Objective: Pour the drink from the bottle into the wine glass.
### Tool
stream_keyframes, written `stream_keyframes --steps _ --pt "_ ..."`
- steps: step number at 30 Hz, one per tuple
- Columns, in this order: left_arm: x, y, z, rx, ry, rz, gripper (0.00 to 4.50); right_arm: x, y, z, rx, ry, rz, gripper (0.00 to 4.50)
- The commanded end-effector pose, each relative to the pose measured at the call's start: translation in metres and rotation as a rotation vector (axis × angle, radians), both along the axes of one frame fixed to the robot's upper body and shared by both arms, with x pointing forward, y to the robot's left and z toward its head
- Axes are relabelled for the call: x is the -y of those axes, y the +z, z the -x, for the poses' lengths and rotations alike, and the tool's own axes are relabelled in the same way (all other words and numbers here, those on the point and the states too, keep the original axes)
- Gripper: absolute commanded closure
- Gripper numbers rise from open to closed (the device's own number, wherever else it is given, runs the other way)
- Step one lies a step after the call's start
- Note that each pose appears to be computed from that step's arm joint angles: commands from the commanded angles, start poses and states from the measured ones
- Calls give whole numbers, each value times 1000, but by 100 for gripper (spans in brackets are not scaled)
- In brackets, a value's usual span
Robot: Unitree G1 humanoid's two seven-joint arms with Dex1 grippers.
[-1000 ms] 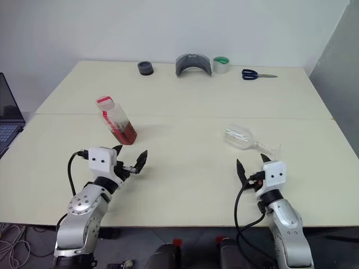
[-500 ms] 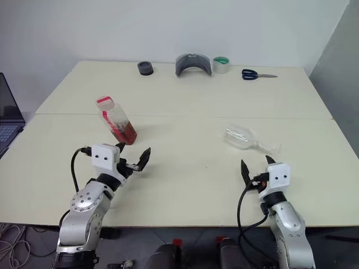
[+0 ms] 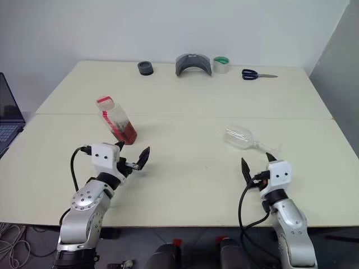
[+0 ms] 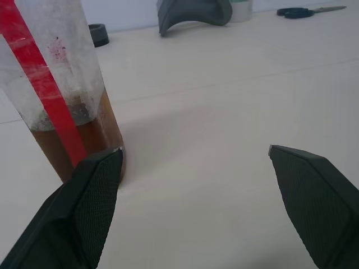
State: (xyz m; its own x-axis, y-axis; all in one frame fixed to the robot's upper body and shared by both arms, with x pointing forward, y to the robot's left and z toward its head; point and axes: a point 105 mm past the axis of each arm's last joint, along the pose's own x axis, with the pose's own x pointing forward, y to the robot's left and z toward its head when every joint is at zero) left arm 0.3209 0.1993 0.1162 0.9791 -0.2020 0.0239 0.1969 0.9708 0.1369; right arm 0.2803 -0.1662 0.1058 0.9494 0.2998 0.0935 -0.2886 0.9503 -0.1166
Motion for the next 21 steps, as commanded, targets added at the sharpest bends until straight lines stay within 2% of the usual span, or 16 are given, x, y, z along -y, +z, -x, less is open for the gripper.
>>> stream_keyframes --steps 1,3,10,14,21 --pt "-18 12 2 51 55 -24 5 -33 24 6 76 244 38 0" --pt "-28 14 3 61 89 -18 5 -48 31 11 60 379 44 0" --pt "-45 23 0 71 117 3 5 -69 61 13 19 616 40 0" --pt "-47 27 -6 74 107 3 5 -77 71 13 4 670 39 0" --pt "-59 34 -17 85 142 3 5 -84 68 13 -22 712 61 0"
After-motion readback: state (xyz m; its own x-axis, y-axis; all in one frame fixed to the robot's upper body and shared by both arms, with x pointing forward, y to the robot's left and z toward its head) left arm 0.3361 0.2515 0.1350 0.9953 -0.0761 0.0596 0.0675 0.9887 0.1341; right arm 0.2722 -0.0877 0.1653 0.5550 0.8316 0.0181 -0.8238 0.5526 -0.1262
